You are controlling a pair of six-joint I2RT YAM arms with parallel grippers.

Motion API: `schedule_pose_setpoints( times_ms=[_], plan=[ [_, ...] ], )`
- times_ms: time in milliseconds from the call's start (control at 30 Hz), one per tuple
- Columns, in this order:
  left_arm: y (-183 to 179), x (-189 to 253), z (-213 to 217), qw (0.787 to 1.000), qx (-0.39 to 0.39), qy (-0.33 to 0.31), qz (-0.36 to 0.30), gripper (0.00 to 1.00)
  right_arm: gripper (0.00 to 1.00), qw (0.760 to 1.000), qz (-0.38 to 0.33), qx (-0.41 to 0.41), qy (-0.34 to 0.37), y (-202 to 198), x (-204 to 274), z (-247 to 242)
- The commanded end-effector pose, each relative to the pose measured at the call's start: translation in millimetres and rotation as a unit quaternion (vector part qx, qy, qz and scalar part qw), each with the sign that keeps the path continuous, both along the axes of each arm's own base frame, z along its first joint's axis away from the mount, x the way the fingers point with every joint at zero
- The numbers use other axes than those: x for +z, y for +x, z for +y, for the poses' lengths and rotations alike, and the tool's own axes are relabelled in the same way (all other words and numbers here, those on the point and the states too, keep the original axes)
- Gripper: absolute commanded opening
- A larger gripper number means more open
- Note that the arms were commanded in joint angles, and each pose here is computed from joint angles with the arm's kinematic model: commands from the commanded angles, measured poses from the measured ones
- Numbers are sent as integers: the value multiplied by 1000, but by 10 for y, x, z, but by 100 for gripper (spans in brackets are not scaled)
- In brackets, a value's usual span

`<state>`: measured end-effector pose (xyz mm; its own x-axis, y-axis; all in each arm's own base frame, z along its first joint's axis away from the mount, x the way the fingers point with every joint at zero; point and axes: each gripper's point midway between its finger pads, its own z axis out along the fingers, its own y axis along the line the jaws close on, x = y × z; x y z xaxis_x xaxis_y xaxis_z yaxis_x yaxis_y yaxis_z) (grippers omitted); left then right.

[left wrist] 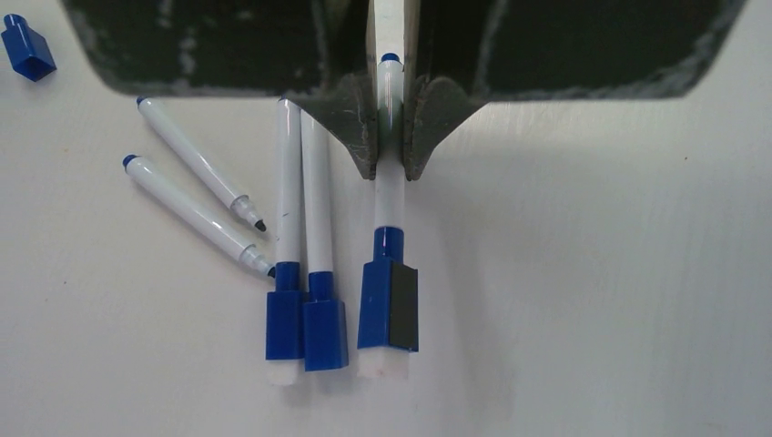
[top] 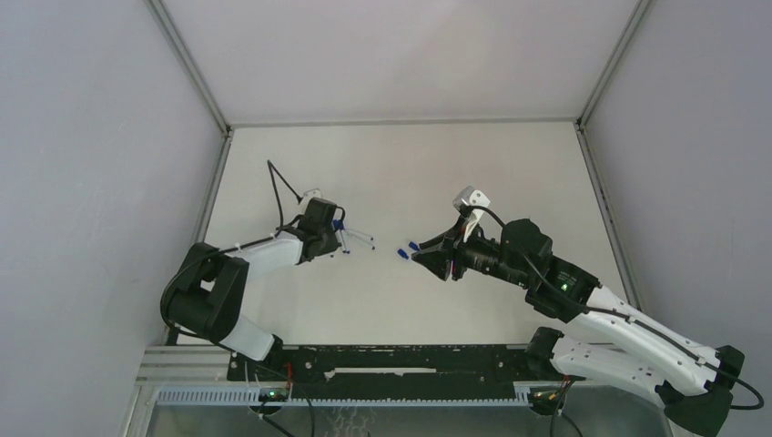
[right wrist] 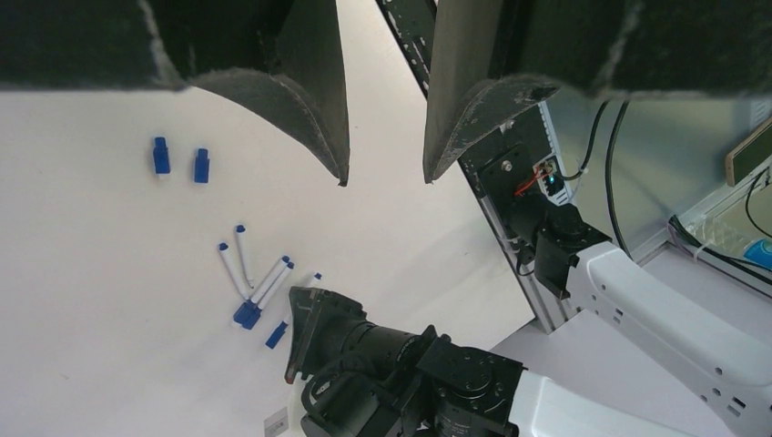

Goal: Insert the pens into the pen caps
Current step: Place the pen at the center of the board.

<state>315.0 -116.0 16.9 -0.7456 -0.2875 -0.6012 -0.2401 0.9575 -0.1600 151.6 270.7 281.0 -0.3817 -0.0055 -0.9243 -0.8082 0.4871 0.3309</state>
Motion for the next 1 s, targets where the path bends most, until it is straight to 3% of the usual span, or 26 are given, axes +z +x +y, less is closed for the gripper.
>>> schedule_pose_setpoints(
  times_ms=[0, 200, 533, 767, 967],
  plan=[
    [126, 44, -77, 1000, 3, -21, -10, 11, 43, 1000, -2, -5, 18, 1, 106, 0],
    [96, 56, -56, 1000, 5, -22, -11, 22, 43, 1000, -4, -9, 15, 24, 89, 0],
    [44, 253, 0, 999, 16, -27, -28, 27, 43, 1000, -10, -16, 3, 74, 49, -9],
    [97, 1053, 43, 992, 12, -47, -119, 35, 43, 999, 11, -50, -16, 263, -57, -38],
    [-25, 1806, 66, 971, -39, -68, -225, 37, 43, 990, 49, -28, -127, 544, -435, 145]
  ],
)
